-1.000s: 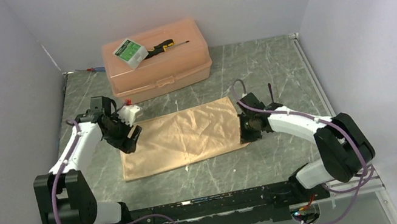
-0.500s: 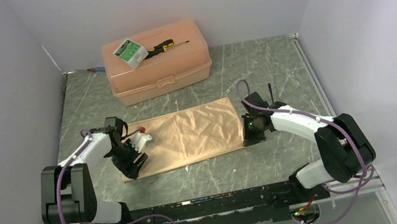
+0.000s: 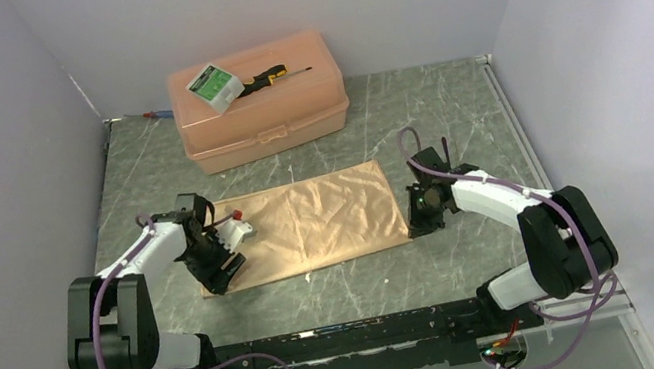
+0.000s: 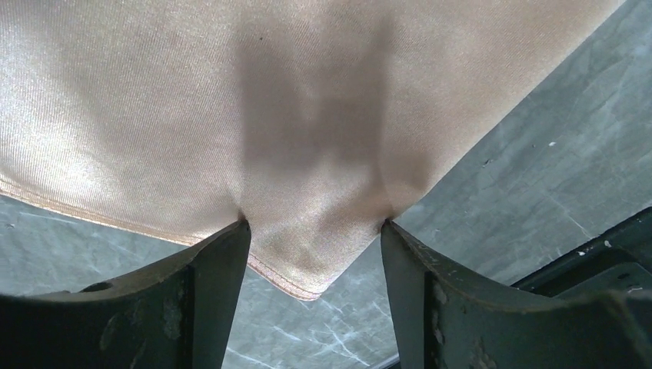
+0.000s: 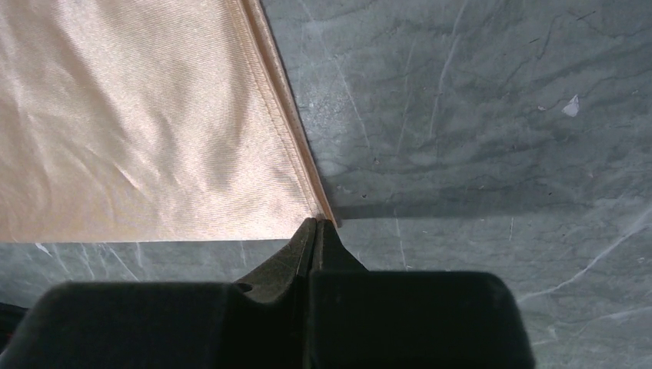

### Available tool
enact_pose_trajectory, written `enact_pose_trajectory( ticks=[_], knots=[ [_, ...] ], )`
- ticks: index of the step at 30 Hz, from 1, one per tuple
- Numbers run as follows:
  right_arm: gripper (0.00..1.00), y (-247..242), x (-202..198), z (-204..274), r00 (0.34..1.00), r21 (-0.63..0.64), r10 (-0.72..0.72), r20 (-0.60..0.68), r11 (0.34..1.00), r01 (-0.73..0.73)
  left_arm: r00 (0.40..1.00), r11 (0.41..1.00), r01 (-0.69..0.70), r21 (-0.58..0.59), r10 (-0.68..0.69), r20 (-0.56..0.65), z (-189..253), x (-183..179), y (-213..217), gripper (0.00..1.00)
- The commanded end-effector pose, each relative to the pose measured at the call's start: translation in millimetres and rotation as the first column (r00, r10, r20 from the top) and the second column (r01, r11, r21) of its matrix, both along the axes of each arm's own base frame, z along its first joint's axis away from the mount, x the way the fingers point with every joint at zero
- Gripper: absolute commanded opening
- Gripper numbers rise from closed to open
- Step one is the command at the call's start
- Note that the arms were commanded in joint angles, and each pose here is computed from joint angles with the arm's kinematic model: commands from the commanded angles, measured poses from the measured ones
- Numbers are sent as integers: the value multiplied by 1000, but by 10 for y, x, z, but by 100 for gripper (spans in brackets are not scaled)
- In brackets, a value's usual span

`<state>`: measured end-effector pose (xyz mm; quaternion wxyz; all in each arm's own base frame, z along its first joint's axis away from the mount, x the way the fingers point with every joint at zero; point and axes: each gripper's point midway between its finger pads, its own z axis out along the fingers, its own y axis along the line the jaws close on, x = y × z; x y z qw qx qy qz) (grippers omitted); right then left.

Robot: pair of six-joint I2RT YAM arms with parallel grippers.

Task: Fold the napkin into a case and place the utensils inside
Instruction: Smooth out the rectangle-folded napkin at the center of the board, then pick up the rectangle-folded napkin from the center of the board.

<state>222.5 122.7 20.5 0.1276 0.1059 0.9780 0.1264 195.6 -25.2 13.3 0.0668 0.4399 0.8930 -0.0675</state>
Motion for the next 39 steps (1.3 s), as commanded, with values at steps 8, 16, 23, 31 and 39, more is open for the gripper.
enact_pose_trajectory(
  ticks=[8, 16, 23, 31, 39],
  knots=[
    [24, -98, 34, 280, 1000, -58, 3, 8, 998, -3, 994, 998, -32, -57, 38, 101, 95, 293, -145, 79],
    [56, -90, 149, 462, 997, -50, -41, 58, 998, 44, 995, 989, -39, -140, 51, 88, 623, 354, -299, 86],
    [71, 24, 34, 234, 997, 27, -75, 8, 997, 75, 980, 988, -129, -89, 141, 138, 590, 556, -114, 83],
    [70, 39, -89, 49, 993, 50, -114, -42, 992, 116, 924, 937, -350, -10, 347, 159, 331, 819, 385, 76],
    [66, 64, -128, -23, 988, 70, -144, -64, 986, 148, 932, 944, -330, 7, 324, 164, 143, 718, 455, 76]
  ],
)
